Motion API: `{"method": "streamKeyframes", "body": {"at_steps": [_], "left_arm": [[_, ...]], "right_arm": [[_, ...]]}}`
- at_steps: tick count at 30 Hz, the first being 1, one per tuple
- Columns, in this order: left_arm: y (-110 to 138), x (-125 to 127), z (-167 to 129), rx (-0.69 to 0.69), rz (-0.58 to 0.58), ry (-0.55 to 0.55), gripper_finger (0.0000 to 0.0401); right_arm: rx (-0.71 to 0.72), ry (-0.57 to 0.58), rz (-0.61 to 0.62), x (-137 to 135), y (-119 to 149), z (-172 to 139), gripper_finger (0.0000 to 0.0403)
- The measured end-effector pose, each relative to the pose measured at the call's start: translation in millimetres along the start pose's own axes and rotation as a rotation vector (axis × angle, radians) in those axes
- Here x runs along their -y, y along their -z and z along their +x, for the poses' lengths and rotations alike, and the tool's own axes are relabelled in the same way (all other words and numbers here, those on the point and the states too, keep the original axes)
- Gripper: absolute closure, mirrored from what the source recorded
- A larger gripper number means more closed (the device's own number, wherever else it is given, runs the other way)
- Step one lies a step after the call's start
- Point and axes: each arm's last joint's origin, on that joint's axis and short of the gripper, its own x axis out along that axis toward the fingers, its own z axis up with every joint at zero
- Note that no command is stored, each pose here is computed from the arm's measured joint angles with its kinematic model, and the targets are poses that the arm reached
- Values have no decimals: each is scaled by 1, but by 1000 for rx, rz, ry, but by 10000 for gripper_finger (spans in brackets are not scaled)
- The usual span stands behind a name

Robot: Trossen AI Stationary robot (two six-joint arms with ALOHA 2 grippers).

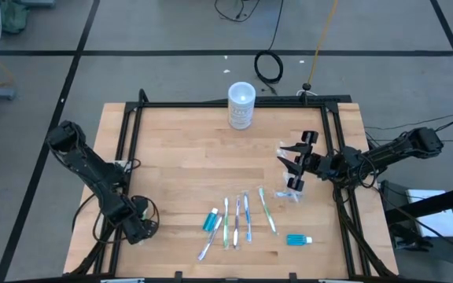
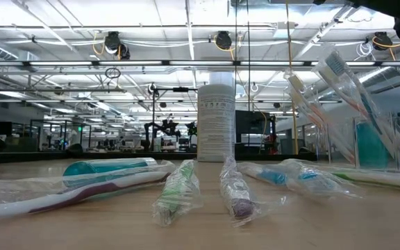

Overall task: Pick & Place toothbrushing station
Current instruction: Put the left green toothbrush into the transparent organizer

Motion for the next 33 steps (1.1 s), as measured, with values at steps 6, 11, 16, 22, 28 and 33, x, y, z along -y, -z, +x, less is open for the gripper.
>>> {"method": "streamKeyframes", "body": {"at_steps": [6, 11, 16, 22, 28, 33], "left_arm": [[-1, -2, 0, -7, -8, -28, 145], [-1, -2, 0, -13, 3, -29, 181], [-1, -2, 0, 1, 38, -26, 255], [-5, 4, -3, 34, 101, -1, 331], [-12, 28, -21, 266, 214, 179, 392], [-31, 54, -48, 415, 217, 297, 376]], "right_arm": [[0, 0, -1, 0, 0, 0, 287], [0, 0, -1, 0, 0, 0, 287], [1, 0, -1, 0, 0, 0, 287], [1, -2, -2, 0, 0, 0, 287], [15, -67, -36, -3, 2, 1, 287], [-43, -226, -50, -9, 7, 20, 287]]}}
